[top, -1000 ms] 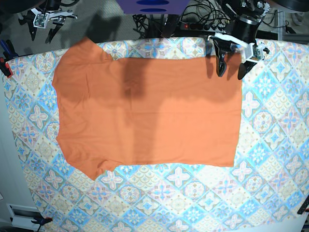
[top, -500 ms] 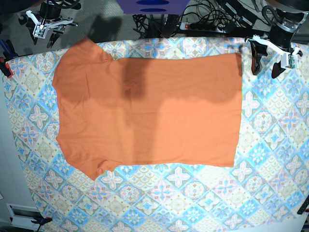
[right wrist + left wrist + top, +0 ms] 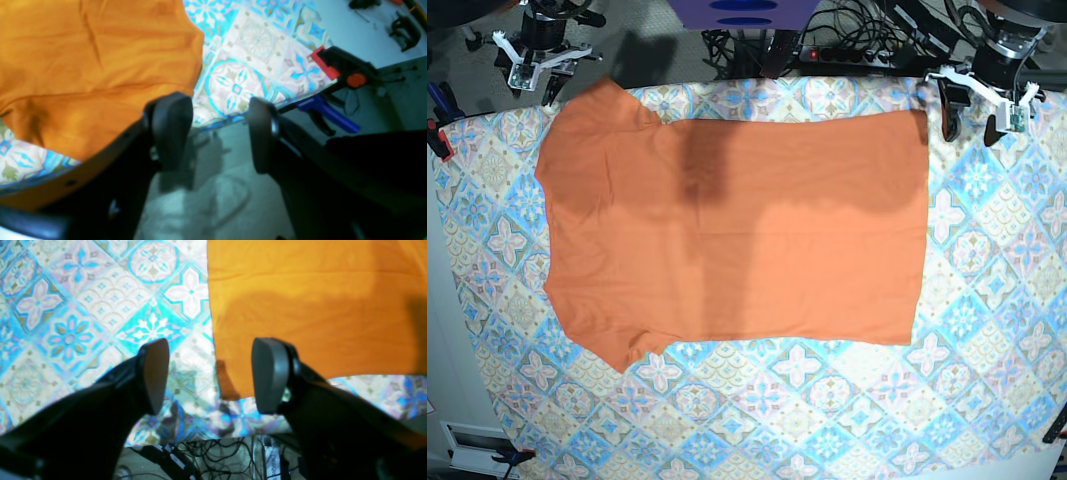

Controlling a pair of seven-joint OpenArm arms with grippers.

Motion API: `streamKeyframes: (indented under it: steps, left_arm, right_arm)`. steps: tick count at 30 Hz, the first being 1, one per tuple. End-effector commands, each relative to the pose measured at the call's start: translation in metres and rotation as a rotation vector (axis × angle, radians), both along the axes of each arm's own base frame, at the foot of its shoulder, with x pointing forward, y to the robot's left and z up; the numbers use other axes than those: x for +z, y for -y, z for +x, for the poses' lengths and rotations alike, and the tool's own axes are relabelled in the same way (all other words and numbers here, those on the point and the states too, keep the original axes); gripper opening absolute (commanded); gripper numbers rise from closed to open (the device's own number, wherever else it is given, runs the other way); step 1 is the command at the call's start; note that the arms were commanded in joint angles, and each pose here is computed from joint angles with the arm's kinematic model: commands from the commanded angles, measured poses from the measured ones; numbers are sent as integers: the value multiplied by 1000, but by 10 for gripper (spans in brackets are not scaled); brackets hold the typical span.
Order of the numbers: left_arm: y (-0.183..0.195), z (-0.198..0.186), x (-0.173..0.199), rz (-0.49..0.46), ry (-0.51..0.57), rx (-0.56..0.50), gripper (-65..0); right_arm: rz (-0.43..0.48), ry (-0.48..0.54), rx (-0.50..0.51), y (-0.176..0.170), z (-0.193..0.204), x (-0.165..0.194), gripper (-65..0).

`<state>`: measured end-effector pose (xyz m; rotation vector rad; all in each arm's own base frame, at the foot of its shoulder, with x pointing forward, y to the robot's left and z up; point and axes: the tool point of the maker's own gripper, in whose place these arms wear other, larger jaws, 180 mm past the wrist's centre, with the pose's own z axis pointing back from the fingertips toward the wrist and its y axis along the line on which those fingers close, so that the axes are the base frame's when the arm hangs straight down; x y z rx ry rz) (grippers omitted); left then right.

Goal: Fold the T-shirt properly
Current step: 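Position both open grippers at the shirt's shoulder edges near the collar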

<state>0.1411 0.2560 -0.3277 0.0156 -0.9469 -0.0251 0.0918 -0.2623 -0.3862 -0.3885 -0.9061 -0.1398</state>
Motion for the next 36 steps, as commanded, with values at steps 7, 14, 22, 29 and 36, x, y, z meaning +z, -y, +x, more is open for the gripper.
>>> streamKeyframes:
  steps: [7,14,22,29,36]
  left_arm:
    - [1,4,10,5,39,-10,-271]
    - [0,5,11,8,41,-14,-271]
    - [1,8,12,8,50,-12,-271]
    - [10,22,-12,167,-53,-70,-271]
    - [13,35,-24,273,-113,-49,-271]
  right_arm:
    - [-19,19,1,3,8,9,-352]
    - [-110,-2,65,-1,16,12,-353]
    - [-100,15,42,-3,20,12,-354]
    - [-98,23,39,-3,25,13,-355]
    - [-51,-78,-6,-3,28,2,-355]
